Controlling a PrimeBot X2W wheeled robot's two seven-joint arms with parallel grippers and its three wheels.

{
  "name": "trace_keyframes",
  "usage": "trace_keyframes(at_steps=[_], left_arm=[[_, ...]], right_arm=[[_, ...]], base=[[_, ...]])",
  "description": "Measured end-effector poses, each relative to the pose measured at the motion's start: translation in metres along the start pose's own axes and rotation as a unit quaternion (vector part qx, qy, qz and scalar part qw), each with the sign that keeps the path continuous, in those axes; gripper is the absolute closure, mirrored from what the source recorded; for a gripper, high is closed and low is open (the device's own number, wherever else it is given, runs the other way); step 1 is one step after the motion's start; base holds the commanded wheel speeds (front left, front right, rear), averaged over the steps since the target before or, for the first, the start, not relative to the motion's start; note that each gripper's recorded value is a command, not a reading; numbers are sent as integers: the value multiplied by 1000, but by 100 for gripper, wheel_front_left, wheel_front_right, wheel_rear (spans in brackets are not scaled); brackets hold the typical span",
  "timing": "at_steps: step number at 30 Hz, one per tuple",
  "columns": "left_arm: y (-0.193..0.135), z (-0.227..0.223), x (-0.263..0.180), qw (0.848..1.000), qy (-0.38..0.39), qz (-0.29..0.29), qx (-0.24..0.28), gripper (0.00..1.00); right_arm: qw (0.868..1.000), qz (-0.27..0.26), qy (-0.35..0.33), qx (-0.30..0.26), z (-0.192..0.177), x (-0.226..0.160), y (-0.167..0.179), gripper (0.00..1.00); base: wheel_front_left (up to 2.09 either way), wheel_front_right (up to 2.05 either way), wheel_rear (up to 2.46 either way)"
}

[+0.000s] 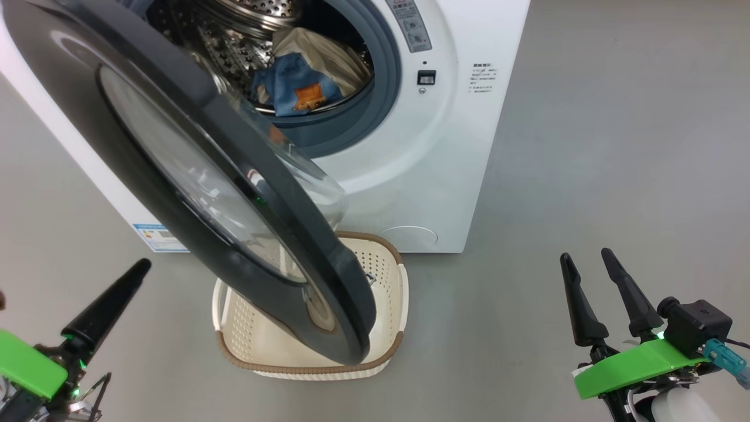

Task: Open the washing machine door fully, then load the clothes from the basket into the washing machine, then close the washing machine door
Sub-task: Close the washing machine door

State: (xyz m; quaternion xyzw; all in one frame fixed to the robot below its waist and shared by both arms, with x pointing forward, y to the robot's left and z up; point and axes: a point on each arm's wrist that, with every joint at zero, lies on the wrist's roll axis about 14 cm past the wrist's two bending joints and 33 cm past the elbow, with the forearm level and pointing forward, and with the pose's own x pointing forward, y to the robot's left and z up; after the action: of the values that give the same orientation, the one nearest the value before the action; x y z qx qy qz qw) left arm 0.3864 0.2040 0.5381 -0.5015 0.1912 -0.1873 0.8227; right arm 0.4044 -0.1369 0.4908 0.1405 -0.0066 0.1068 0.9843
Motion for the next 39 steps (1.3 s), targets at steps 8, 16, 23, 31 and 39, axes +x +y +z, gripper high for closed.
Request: trace_keyframes(at_steps=[8,16,23,31,39], left_arm=[[25,20,-13,993,-95,56,29,0],[45,27,-28,978,-169,99,67,0],[61,30,-40,961,-220,128,105,0],[77,27,-52,943,-255,154,150,0],[82,31,-62,924,-260,176,217,0]], right_arm=[[1000,11,1,1,-1,4,7,0],[1000,18,1,1,-1,5,11,0],[1000,21,5,2,-4,8,13,0],[1000,25,9,4,-7,10,16,0],[1000,29,9,4,-8,13,18,0]], base=[[0,0,0],[0,0,0],[0,0,0],[0,0,0],[0,0,0]])
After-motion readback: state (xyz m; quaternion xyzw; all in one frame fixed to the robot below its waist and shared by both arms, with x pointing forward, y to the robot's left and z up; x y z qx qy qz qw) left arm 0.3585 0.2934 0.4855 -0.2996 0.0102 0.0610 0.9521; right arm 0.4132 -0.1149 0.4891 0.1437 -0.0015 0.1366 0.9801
